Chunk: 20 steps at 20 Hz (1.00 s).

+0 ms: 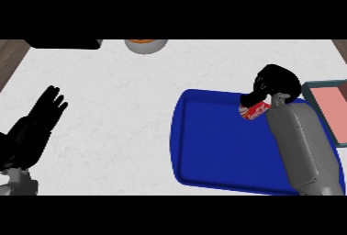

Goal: Pick the can from the tray and place it in the cardboard box

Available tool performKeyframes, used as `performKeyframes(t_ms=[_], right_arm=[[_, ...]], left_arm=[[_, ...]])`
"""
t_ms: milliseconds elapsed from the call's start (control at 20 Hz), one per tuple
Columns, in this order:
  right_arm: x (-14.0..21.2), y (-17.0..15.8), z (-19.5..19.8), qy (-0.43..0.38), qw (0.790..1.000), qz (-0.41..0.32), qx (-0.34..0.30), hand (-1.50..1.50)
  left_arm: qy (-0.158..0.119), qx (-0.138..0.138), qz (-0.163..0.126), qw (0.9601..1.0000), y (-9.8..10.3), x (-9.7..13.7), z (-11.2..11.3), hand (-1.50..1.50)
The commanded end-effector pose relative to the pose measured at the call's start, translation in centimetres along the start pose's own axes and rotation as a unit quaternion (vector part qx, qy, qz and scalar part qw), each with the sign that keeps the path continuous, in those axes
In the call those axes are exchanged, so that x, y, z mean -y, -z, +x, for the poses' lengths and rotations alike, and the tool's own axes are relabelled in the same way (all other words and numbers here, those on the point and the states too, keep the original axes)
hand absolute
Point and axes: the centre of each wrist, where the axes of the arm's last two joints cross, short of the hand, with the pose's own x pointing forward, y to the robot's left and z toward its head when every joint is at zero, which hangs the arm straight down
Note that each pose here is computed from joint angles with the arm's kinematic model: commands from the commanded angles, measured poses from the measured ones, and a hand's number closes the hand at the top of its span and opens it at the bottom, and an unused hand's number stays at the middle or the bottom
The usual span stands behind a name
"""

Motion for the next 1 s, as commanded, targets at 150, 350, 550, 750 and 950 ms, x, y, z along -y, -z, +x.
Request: performKeyframes(t_ms=[150, 350, 550, 750, 950], right_arm=[[5.9, -1.0, 4.4, 0.002, 0.994, -0.105, 0.016, 1.50], [10.0, -4.6, 7.9, 0.030, 0.979, -0.203, 0.020, 1.50], [12.1, -7.2, 7.1, 0.051, 0.962, -0.268, -0.012, 1.50], [15.6, -7.7, 6.2, 0.058, 0.945, -0.312, -0.072, 1.50], [19.8, -7.9, 2.4, 0.062, 0.933, -0.339, -0.107, 1.50]], left_arm=[[0.001, -0.006, 0.009, 0.9999, 0.8, -0.1, -0.6, 0.00], [-0.006, -0.006, 0.010, 0.9999, 0.4, 0.7, 0.1, 0.00], [-0.001, -0.005, 0.023, 0.9997, -0.7, -1.0, -0.9, 0.00], [-0.003, -0.005, 0.011, 0.9999, -0.6, -1.2, -0.4, 0.00], [0.000, -0.001, 0.017, 0.9999, -0.9, -2.9, 1.3, 0.00]])
